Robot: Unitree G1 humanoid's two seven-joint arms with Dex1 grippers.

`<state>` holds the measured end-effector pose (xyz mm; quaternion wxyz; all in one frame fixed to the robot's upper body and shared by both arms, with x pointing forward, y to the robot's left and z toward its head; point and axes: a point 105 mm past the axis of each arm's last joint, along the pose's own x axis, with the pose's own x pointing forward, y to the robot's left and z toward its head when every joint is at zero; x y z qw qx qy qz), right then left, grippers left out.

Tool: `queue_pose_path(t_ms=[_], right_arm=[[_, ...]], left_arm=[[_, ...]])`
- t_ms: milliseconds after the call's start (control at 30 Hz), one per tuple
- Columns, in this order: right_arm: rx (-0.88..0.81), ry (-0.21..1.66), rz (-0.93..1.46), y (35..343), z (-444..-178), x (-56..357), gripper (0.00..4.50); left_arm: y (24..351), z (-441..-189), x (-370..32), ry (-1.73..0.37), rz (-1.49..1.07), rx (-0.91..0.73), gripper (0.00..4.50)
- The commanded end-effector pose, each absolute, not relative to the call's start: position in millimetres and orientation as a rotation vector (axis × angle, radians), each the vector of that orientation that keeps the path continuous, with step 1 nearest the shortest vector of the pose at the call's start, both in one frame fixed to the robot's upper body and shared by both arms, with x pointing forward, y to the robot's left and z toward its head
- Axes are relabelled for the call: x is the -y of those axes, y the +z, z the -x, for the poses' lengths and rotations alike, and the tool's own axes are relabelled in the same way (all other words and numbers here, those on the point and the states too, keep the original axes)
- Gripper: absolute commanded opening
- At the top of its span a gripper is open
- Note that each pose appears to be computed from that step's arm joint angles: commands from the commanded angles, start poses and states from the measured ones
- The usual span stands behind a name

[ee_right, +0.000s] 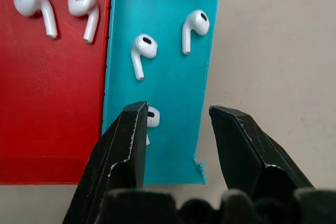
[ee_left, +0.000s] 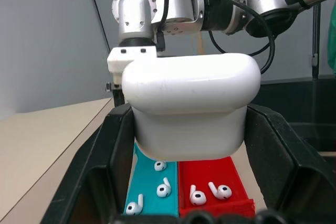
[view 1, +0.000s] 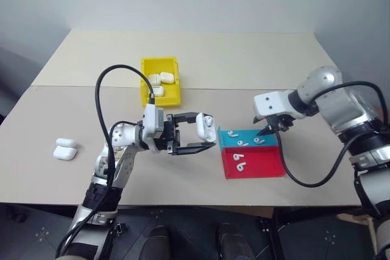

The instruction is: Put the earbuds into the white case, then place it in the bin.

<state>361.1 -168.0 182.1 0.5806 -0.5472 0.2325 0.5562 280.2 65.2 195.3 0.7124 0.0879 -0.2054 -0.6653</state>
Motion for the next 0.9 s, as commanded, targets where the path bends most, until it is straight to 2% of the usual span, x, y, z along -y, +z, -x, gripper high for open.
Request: queue_pose_path(t_ms=[33, 900], right_arm=[[-0.55, 1.343, 1.354, 186, -362, 168, 2.29], [-0.627, 1.39, 1.417, 155, -373, 170, 2.29]], left_arm=[[205, -275, -65, -1.465, -0.232, 0.515, 2.8], [204, -271, -64, -1.447, -0.225, 0.501, 2.8]])
